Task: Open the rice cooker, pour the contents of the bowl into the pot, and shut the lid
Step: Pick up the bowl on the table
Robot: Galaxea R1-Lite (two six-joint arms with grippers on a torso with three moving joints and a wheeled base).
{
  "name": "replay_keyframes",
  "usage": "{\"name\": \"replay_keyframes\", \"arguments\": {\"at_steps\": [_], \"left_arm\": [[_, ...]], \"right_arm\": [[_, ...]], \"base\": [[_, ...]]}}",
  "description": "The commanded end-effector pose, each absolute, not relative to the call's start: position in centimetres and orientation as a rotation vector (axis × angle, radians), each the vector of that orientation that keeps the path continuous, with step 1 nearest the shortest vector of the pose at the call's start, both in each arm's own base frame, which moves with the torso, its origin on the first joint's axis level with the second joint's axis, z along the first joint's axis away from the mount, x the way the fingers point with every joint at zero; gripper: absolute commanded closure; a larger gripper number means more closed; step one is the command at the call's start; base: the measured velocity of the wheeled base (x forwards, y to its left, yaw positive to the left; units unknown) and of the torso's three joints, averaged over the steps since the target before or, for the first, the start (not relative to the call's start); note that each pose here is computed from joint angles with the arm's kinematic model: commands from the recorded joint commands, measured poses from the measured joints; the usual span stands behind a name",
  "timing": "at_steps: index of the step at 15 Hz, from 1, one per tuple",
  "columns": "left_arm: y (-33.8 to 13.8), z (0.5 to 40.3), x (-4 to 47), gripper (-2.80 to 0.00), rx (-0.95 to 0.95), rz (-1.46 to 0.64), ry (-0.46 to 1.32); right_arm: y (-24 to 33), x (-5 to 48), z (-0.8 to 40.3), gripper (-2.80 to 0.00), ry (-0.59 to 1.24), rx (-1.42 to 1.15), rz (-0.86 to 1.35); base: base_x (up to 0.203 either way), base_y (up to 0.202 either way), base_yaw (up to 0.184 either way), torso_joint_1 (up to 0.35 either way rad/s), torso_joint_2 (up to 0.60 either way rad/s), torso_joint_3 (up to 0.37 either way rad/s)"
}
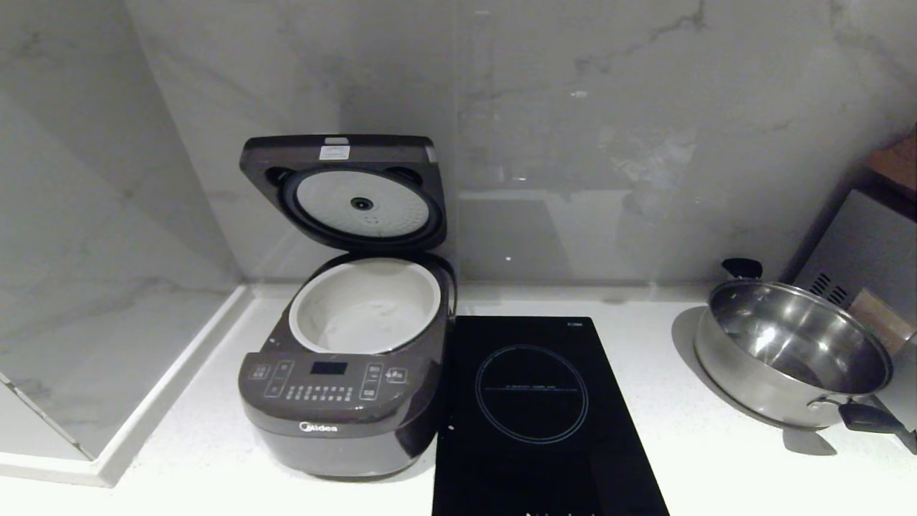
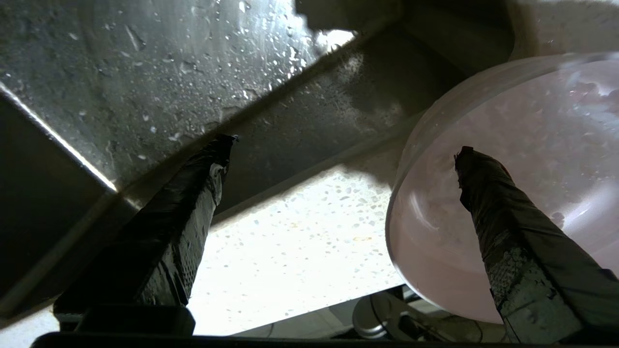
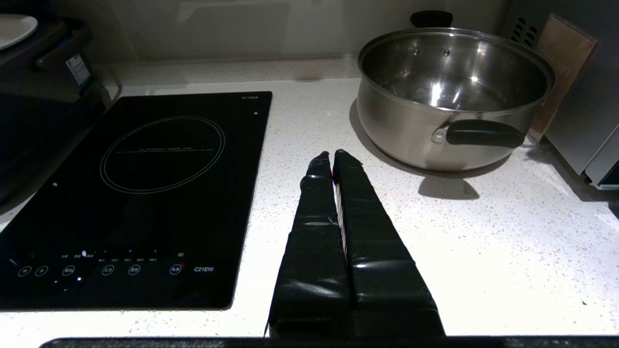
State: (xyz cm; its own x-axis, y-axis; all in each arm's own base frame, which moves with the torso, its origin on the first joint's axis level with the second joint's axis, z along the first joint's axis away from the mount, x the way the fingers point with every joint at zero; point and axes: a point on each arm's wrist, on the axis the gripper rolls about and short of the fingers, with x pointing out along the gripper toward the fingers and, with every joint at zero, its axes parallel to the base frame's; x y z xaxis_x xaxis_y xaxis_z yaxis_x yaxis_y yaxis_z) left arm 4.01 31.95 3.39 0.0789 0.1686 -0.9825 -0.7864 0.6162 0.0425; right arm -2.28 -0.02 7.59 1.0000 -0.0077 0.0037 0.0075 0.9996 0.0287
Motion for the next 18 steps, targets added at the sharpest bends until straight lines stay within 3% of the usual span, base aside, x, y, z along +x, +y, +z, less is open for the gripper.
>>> {"name": "replay_keyframes", "arguments": {"at_steps": [1,4,5,18], "left_arm": [[31.9,2.4,3.9,-2.80,-0.620,0.759,1.324],[31.9,1.8,4.1,-2.80,-0.646,0.741,1.339],[31.8,2.0,4.1,0.00,-0.653,0.736,1.343],[29.7,2.7,3.9,0.00,-0.672,0.705,1.370]], "right_arm": [[0.0,-2.3,7.6,0.00,-0.005,0.029,-0.008],[0.0,-2.3,7.6,0.00,-0.005,0.029,-0.008],[0.0,-2.3,7.6,0.00,-0.005,0.029,-0.008],[0.0,-2.3,7.6,0.00,-0.005,0.029,-0.008]], "base": [[0.000,0.000,0.000,0.000,0.00,0.000],[0.000,0.000,0.000,0.000,0.00,0.000],[0.000,0.000,0.000,0.000,0.00,0.000],[0.000,0.000,0.000,0.000,0.00,0.000]]}}
